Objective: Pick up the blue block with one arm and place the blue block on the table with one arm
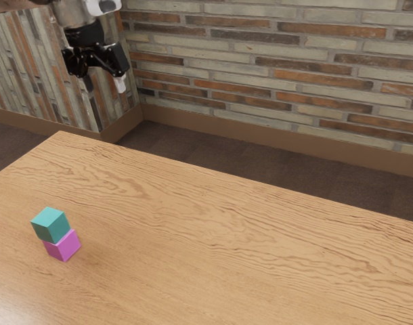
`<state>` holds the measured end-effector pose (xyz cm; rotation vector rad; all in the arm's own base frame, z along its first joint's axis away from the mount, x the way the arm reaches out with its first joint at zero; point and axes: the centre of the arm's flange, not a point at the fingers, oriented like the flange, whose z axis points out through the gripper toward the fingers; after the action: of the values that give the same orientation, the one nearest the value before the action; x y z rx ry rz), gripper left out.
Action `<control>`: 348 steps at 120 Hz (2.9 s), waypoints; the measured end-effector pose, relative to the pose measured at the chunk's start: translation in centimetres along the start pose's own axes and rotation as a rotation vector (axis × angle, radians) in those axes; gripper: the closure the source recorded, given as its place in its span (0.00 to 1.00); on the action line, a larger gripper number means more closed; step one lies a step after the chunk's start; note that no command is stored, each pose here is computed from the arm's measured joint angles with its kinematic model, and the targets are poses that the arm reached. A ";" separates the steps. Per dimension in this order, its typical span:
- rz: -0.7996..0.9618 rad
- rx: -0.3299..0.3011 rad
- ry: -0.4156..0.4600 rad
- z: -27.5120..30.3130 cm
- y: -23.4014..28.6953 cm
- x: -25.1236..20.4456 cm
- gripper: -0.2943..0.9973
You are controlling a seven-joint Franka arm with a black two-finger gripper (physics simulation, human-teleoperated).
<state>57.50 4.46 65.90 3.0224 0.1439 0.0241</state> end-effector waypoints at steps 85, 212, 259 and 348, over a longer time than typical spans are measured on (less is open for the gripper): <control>-0.150 0.090 -0.048 23.1 -17.6 -12.3 0.23; 0.122 0.089 -0.050 31.1 -20.6 -13.0 0.24; 0.128 0.072 -0.034 31.4 -20.7 -12.8 0.42; 0.315 0.066 -0.045 29.4 -4.5 -15.6 0.45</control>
<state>42.22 4.05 36.00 3.0742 -0.3428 -0.0220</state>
